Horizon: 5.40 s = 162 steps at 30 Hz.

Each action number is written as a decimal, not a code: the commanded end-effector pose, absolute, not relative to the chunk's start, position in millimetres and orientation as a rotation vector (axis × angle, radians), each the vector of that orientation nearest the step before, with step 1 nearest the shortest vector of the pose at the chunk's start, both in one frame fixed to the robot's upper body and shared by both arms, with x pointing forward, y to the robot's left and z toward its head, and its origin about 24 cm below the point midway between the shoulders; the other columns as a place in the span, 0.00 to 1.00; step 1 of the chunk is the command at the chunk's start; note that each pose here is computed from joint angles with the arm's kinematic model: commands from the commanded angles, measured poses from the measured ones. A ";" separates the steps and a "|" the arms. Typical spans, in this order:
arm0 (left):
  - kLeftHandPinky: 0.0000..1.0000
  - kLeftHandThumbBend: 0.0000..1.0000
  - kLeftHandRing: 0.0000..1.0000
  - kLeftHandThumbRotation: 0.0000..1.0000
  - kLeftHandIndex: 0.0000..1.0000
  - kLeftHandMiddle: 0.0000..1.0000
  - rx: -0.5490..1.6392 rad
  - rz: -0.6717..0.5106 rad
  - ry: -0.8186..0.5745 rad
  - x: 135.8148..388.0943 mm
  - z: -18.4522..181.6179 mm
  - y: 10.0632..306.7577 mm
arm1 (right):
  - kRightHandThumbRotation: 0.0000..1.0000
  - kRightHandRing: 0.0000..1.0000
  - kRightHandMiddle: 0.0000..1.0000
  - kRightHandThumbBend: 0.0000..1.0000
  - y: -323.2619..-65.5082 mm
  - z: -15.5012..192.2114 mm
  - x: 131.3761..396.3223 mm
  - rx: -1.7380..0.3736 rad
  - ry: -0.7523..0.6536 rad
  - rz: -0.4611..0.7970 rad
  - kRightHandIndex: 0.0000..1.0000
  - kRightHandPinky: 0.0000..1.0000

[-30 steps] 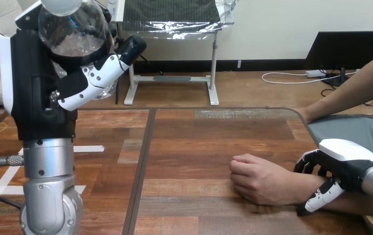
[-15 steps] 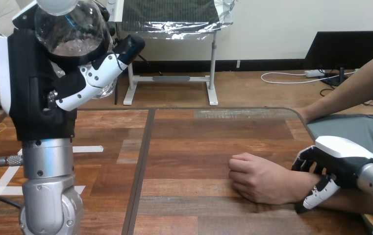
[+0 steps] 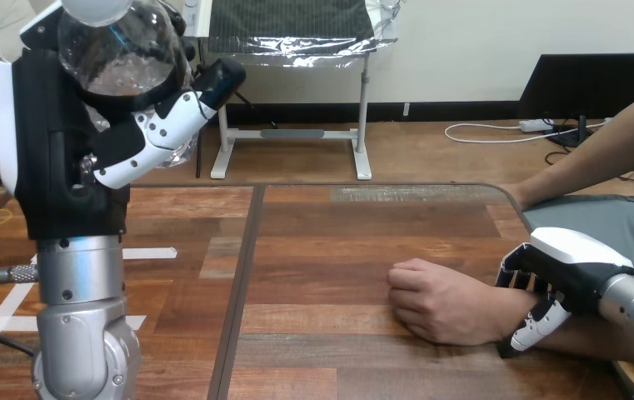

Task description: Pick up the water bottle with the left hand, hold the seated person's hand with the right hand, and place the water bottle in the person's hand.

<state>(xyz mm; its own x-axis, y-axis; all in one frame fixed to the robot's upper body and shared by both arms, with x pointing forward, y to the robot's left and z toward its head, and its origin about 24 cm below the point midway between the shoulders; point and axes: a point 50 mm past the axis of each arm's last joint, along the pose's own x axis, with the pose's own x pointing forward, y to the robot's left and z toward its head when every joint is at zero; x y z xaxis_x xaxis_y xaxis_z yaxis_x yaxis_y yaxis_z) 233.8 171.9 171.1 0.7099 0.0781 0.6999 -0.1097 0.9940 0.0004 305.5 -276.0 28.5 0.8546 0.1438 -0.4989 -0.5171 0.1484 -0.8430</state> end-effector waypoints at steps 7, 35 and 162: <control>0.22 0.60 0.29 0.00 0.38 0.37 0.043 0.092 -0.883 236.9 190.5 168.3 | 0.03 0.36 0.45 0.87 -265.7 -19.0 281.2 -1.292 0.503 0.604 0.45 0.28; 0.22 0.59 0.29 0.00 0.38 0.37 0.015 0.077 -0.858 241.4 187.5 167.4 | 0.02 0.38 0.45 0.87 -272.0 -7.9 288.3 -1.267 0.483 0.570 0.44 0.30; 0.28 0.59 0.33 0.00 0.42 0.40 -0.136 -0.090 -0.459 320.7 95.2 101.7 | 0.11 0.31 0.38 0.95 -242.7 150.2 336.6 -1.188 -0.001 0.393 0.39 0.24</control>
<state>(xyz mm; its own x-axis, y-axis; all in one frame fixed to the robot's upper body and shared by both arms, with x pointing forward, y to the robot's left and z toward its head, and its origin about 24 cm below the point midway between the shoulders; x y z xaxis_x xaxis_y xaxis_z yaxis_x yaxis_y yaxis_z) 306.6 119.9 69.3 0.9368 -0.0080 0.3498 0.0521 0.9918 -0.1168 323.7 -255.2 122.1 0.9140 0.2775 -0.2961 -0.3760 0.3044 -0.8752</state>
